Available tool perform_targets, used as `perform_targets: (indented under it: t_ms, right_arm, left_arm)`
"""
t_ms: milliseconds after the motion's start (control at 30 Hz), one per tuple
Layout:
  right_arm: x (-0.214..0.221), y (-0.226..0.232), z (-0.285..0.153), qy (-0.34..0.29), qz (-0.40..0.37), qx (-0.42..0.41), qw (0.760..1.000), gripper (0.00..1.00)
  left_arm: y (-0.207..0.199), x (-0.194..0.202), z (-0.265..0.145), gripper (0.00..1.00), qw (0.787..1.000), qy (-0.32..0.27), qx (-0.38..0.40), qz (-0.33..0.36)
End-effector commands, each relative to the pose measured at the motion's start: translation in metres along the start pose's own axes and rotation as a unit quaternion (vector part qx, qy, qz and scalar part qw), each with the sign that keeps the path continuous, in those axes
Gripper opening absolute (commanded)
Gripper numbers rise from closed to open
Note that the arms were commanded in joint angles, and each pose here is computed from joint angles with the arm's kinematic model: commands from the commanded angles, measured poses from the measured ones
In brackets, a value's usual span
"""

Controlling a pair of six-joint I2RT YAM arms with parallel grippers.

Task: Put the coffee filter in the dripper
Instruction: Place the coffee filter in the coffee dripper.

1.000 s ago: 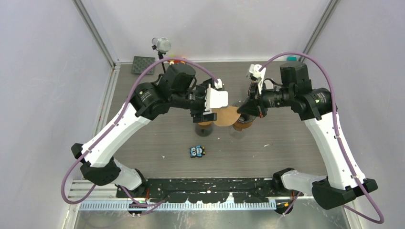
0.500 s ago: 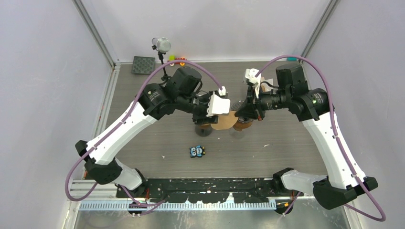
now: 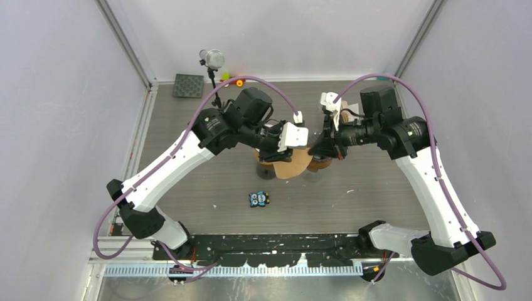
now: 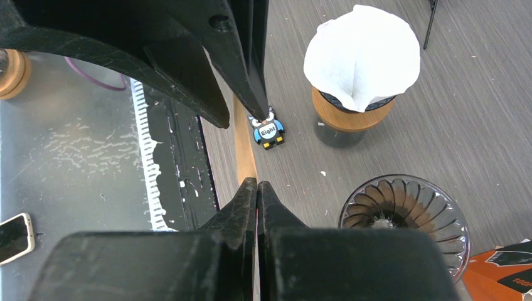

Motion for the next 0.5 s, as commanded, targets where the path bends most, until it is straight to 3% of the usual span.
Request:
perform_targets:
  t_ms: [0,167,333,433,467]
  right_arm:
    - [-0.006,0.002,-0.001,-0.013,-0.017,0.001,1.0,0.0]
    - [-0.01,0.001,-0.002,-0.02,-0.013,0.01,1.0,0.0]
    - [-0.015,0.001,-0.004,-0.034,-0.011,0.019,0.999,0.01]
    - [-0.018,0.002,-0.006,-0.042,-0.01,0.027,0.999,0.16]
    - [-0.02,0.002,-0.007,-0.045,-0.01,0.028,0.999,0.27]
  left_arm:
    - [0.001,-0.011,0.006,0.26,1.0,-0.026,0.01,-0.005]
    - [0.0,-0.009,0.005,0.0,1.0,-0.024,0.007,-0.014]
    - [0.002,-0.007,-0.004,0.0,0.998,-0.042,-0.008,-0.036]
    - [0.007,-0.008,-0.021,0.0,0.995,-0.077,-0.021,-0.059]
    - [0.006,-0.01,-0.028,0.0,0.993,-0.093,-0.022,-0.07]
Point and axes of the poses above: each gripper's point midway between its finger pads, its own z axis out along the fingers, its own y axis along the line the jaws close on, x = y × z, the point moved 3 cm from there along -z, back along the fingers, and after that the axes turned 8 degrees about -z, right-handed, at the moved point
